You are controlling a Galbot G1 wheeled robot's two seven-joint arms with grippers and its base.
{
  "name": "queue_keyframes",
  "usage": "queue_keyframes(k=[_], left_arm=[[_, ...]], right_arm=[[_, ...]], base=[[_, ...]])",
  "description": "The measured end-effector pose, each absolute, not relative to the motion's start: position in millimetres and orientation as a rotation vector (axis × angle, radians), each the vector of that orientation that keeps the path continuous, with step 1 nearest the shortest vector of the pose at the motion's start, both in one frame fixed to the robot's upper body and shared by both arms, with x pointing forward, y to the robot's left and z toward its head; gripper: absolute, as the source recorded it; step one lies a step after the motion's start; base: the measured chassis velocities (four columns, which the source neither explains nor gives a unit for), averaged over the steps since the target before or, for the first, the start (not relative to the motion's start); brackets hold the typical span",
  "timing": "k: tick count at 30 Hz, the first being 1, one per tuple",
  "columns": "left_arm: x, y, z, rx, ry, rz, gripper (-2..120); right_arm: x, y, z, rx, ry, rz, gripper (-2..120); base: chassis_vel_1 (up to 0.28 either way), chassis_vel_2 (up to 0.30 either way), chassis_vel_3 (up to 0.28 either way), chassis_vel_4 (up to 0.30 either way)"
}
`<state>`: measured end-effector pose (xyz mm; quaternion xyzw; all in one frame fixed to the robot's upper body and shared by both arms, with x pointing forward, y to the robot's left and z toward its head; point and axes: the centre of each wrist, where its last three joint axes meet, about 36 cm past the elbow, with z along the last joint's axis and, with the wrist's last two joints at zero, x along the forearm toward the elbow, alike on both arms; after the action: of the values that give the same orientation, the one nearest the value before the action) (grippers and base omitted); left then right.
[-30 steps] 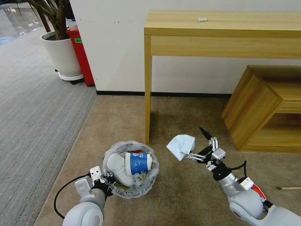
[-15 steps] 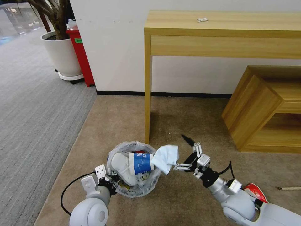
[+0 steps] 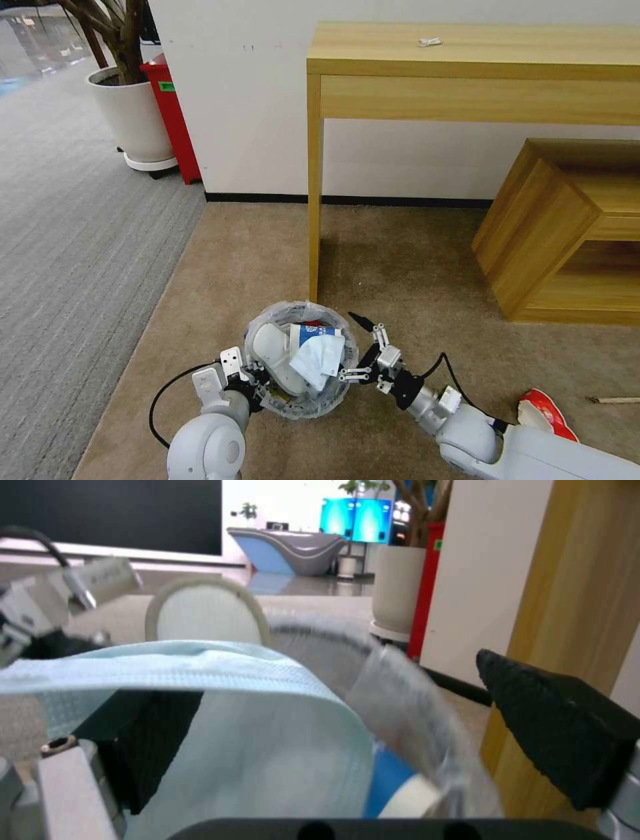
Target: Pick up the trash bin and place the garbage on the floor into it.
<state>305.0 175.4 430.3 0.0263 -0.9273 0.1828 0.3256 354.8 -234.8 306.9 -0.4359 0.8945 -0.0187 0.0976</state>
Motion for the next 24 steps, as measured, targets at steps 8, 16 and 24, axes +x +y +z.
queue_keyframes(k=[8, 16, 24], left_arm=[[315, 180, 437, 0.084, -2.44, 0.537, 0], [310, 177, 444, 0.063, -2.45, 0.545, 0], [312, 180, 443, 0.077, -2.446, 0.555, 0]], right_arm=[[352, -256, 291, -1.355, 2.656, -0.163, 100], [340, -262, 276, -1.373, 2.678, -0.182, 100], [338, -263, 280, -1.366, 2.667, -0.18, 100]], base=[[0.0, 0.0, 0.0, 0.0], [0.0, 0.0, 0.0, 0.0], [0.0, 0.0, 0.0, 0.0]])
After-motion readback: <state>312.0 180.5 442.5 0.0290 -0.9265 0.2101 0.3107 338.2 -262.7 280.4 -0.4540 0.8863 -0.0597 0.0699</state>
